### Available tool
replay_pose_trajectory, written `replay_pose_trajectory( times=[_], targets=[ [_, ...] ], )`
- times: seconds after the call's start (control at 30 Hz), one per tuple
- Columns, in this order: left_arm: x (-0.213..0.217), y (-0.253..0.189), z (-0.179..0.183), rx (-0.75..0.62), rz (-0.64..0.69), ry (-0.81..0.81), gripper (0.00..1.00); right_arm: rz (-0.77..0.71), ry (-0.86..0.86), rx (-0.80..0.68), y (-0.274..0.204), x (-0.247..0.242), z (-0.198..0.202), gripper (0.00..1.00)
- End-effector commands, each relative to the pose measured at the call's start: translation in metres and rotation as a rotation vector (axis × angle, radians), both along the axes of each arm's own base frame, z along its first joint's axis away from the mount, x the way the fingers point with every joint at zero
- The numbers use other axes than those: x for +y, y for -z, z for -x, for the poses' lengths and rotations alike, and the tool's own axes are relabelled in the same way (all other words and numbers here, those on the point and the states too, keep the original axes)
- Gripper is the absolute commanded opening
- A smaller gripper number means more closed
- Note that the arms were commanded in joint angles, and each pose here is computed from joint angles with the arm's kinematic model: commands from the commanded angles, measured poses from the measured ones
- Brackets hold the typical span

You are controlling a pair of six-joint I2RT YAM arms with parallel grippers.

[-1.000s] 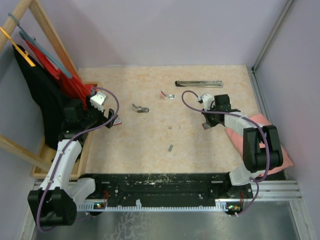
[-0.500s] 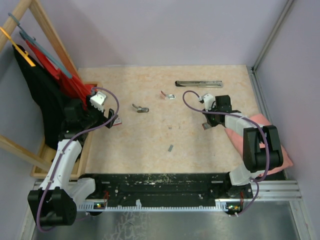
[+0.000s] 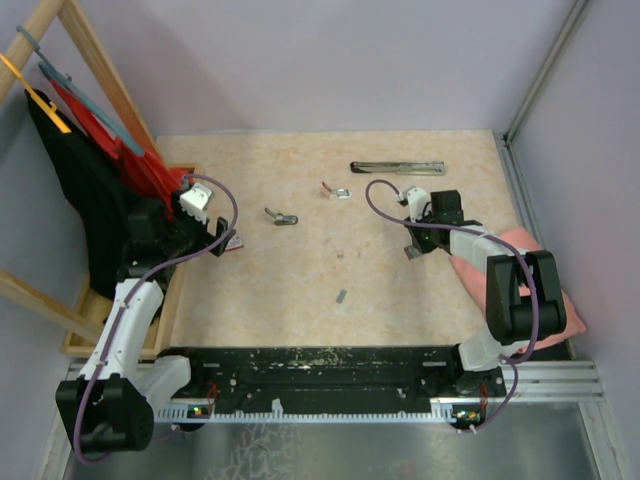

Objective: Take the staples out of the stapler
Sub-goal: Place the staple in the staple box.

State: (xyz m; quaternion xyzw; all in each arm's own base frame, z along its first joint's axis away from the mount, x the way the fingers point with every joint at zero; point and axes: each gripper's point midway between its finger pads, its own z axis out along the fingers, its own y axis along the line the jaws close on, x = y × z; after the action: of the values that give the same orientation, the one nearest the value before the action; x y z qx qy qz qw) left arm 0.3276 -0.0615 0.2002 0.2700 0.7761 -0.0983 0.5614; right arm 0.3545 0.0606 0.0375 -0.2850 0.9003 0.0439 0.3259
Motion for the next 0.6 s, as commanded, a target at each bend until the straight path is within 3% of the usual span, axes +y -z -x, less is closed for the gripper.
replay_pose_trajectory(
  times=[0.0, 0.57],
  targets=[
    [-0.0002, -0.0075, -0.0014, -0.018, 0.01, 0.008, 0.99, -0.052, -0.004, -0.053, -0.0131, 0.0076, -0.0147, 0.17],
    [0.0001, -0.0082, -0.0016, -0.02, 0.011, 0.009, 0.99, -0.042, 0.007, -0.053, -0.0094, 0.0058, -0.0186, 0.22]
  ],
)
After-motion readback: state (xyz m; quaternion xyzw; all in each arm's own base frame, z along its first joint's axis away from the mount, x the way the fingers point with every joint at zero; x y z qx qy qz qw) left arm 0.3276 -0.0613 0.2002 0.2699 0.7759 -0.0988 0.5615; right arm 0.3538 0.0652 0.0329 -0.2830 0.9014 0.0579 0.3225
